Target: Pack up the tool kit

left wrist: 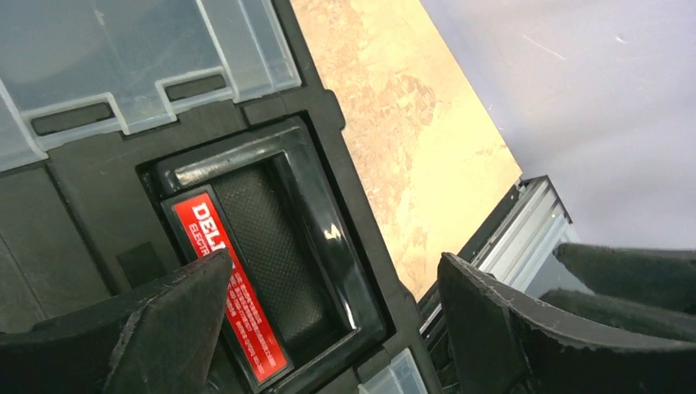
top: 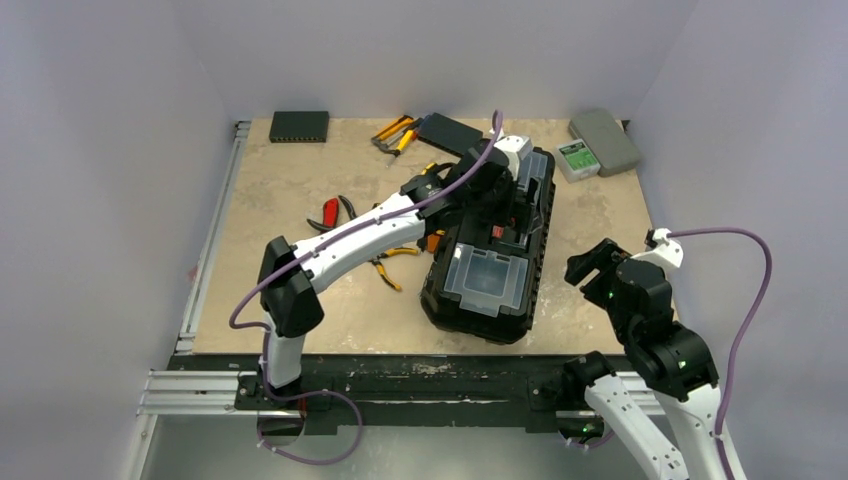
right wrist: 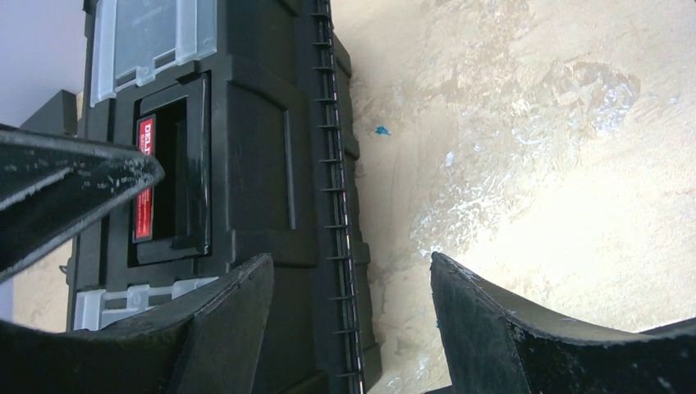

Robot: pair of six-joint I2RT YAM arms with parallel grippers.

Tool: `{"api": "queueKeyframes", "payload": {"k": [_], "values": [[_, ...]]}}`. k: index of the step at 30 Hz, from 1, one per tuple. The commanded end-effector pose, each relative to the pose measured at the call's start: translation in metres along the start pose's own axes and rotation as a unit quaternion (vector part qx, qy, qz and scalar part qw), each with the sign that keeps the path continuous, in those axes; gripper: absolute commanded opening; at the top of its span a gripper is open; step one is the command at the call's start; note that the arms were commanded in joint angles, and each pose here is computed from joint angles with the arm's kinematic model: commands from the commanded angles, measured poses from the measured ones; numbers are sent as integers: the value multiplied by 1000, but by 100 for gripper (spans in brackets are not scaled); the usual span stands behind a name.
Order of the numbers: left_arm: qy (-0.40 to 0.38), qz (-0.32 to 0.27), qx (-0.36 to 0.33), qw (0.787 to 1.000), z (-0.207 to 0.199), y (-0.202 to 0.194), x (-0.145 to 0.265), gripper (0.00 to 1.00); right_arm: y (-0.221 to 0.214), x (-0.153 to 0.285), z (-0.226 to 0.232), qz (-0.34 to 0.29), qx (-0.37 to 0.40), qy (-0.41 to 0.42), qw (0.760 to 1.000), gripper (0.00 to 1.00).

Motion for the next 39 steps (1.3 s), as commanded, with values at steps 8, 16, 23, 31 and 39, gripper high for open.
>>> {"api": "queueKeyframes", "payload": {"k": [8, 16, 23, 31, 39], "values": [[-77, -34, -34, 996, -31, 8, 20, 92, 20, 7, 3, -35, 1, 3, 999, 69], [-31, 35, -23, 999, -24, -14, 1, 92, 18, 6, 3, -35, -7, 4, 999, 69], [48, 139, 12, 989, 1, -53, -28, 91, 20, 7, -2, -43, -30, -8, 999, 69], [-38, 178, 54, 982, -19, -69, -28, 91, 14, 5, 4, -30, -46, 4, 998, 69], [-249, 140, 162, 944, -41, -41, -15, 88, -26, -15, 37, 61, -67, 68, 994, 75]]}}
Point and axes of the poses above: each gripper's point midway between its finger pads, its own x axis back along the fingers, its own z axis along the line the jaws close on, y = z × x, the point moved 1 cm from there along x, back along the fingers, and after that the axes turned 1 degree about -x, right-handed, at the moved point
